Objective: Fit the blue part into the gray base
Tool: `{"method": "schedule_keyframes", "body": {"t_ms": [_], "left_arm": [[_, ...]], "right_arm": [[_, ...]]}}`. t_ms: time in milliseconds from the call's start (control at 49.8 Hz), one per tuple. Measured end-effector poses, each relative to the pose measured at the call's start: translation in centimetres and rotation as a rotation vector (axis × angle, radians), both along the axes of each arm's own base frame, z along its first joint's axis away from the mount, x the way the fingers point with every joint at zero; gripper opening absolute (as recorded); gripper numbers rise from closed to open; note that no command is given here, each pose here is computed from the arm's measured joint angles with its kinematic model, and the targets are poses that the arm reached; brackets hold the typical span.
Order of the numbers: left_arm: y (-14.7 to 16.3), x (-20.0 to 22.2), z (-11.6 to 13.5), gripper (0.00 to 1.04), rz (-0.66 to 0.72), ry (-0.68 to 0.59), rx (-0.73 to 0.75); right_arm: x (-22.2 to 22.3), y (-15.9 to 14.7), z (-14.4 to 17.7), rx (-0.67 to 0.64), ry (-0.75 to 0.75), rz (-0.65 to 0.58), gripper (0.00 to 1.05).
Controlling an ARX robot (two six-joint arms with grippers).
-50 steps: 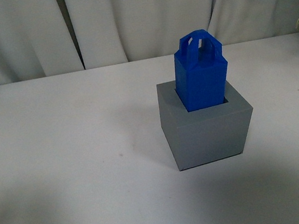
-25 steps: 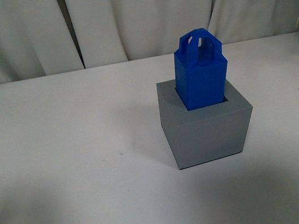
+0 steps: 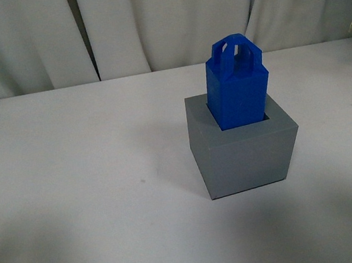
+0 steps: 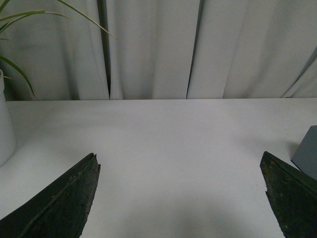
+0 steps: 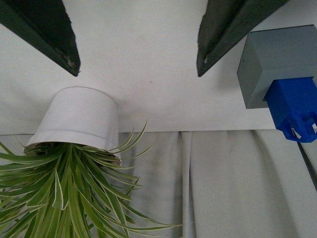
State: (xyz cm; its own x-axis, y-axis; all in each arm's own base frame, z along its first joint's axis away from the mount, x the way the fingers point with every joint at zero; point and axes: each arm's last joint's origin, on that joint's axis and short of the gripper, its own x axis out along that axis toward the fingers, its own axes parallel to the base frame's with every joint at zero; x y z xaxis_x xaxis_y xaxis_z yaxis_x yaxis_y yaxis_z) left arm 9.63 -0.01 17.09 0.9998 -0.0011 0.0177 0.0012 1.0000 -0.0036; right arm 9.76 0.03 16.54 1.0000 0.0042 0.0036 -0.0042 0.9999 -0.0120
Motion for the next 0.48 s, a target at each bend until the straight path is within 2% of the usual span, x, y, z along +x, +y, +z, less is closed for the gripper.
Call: {"method": "schedule_keyframes", "body": {"t_ms": [100,141,181,482], "left_arm": [[0.0,0.0,0.0,0.99,0.0,0.0,0.0],[0.0,0.0,0.0,0.99,0.0,0.0,0.0],[0.0,0.0,0.0,0.99,0.0,0.0,0.0],[0.0,0.0,0.0,0.99,0.0,0.0,0.0]], "right_arm": [[0.0,0.0,0.0,0.0,0.0,0.0,0.94],[0.0,0.0,0.0,0.001,0.0,0.0,0.99],[0.0,0.0,0.0,0.001,0.0,0.0,0.97],[0.0,0.0,0.0,0.001,0.0,0.0,0.97]]}}
